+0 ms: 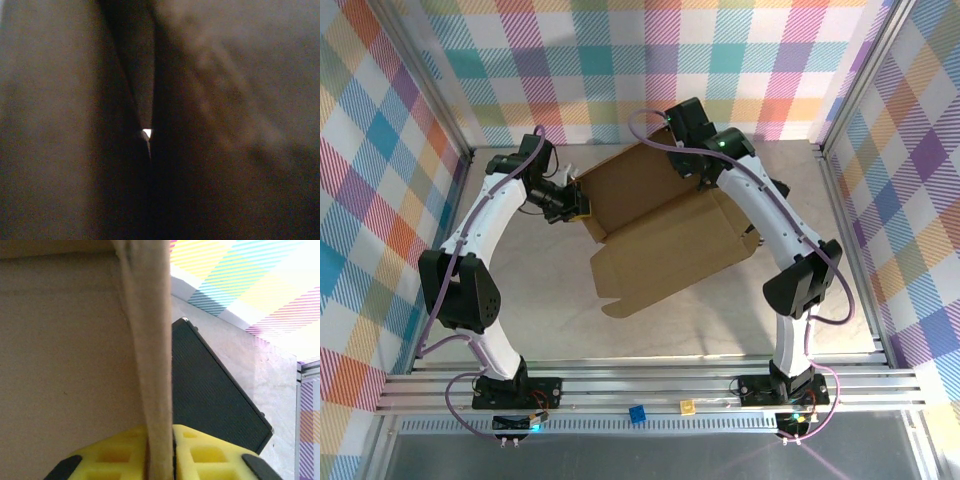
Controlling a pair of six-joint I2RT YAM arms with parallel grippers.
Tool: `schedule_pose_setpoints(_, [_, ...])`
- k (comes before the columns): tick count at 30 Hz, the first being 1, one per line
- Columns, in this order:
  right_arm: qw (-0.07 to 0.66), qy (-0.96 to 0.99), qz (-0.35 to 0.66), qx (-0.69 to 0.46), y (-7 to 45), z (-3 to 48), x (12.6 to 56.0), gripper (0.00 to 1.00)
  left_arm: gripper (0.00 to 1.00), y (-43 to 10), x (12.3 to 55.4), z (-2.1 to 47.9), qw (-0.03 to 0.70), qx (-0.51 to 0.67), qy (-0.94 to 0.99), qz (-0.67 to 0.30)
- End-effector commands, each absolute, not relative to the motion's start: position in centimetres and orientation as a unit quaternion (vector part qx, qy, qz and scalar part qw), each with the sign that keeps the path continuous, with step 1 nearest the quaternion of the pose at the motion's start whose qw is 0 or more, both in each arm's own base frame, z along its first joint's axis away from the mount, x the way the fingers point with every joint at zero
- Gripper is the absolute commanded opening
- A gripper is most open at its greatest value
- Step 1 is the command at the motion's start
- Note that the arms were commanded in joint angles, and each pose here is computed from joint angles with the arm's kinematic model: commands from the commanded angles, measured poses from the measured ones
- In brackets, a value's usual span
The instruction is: Fold the paper box
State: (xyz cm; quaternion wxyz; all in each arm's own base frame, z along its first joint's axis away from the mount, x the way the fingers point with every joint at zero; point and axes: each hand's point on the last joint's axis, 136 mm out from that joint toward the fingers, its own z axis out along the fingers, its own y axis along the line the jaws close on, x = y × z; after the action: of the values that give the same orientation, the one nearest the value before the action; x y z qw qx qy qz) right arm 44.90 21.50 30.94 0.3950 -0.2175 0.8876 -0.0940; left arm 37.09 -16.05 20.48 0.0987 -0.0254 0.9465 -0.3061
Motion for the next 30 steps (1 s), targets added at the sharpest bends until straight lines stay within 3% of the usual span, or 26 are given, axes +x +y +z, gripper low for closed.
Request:
schedule_pose_setpoints(1, [0.378,0.894,-0.054,-0.232,22.8,29.6,45.2,0.21,0.0,-17.4,36.5,24.1,0.126,0.002,0.929,-0.347])
schedule_pose_setpoints(11, [0.372,0.9,-0.03,-0.223,21.9,29.2,46.2,0.26,0.0,-17.5,36.5,24.2,0.127,0.005,0.929,-0.348])
schedule_pose_setpoints(14, [0.375,0.9,-0.04,-0.218,21.6,29.3,46.6,0.12,0.0,-17.4,36.5,24.3,0.128,0.006,0.929,-0.347])
schedule_pose_setpoints(19, [0.383,0.898,-0.074,-0.204,20.5,29.8,47.0,0.0,0.0,-17.2,36.6,24.0,0.127,-0.003,0.933,-0.337])
schedule_pose_setpoints(30, [0.39,0.872,-0.241,-0.171,17.2,30.7,47.2,0.0,0.0,-14.6,37.1,22.1,0.122,-0.096,0.961,-0.228])
